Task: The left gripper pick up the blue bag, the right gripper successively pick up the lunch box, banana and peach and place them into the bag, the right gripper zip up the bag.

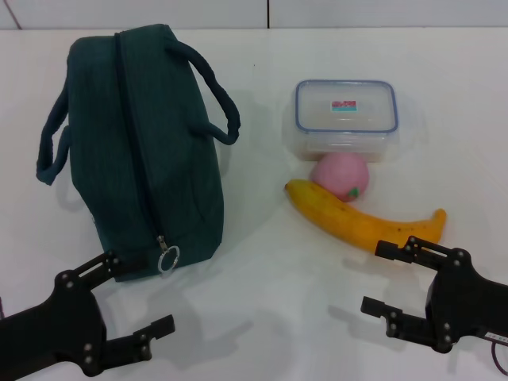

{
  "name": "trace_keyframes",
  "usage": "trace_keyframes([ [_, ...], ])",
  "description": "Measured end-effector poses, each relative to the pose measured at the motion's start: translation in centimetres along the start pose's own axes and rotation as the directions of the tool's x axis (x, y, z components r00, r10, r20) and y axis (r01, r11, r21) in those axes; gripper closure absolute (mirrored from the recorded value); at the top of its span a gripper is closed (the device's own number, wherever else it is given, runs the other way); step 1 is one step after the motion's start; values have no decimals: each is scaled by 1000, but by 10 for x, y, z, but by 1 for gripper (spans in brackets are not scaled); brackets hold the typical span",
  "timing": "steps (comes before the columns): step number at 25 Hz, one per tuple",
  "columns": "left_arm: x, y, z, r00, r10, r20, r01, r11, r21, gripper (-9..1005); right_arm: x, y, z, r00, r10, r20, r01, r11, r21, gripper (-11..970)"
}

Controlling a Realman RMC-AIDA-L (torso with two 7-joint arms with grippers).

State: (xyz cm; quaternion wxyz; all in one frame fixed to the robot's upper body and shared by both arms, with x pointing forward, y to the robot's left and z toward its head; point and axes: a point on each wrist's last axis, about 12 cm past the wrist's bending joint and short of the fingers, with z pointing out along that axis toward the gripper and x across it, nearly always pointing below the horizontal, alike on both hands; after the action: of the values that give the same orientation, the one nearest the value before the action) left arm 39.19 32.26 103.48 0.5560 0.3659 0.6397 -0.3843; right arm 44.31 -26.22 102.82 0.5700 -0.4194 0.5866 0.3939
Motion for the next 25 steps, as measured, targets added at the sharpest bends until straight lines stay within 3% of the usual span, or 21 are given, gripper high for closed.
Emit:
trace_keyframes([
  [14, -1, 0, 2, 1000, -1, 8, 1, 1000, 10, 123, 0, 1, 1, 1000, 1, 2, -1, 1000, -6, 265],
  [19, -7, 0, 10, 993, -31, 118, 31, 1000, 7, 128, 0, 1, 1, 1000, 1, 4, -1, 1000, -3, 265],
  [25, -22, 9, 7, 942, -62, 331, 107, 987, -118, 134, -1, -1, 1, 1000, -2, 4, 2, 1000, 1, 265],
])
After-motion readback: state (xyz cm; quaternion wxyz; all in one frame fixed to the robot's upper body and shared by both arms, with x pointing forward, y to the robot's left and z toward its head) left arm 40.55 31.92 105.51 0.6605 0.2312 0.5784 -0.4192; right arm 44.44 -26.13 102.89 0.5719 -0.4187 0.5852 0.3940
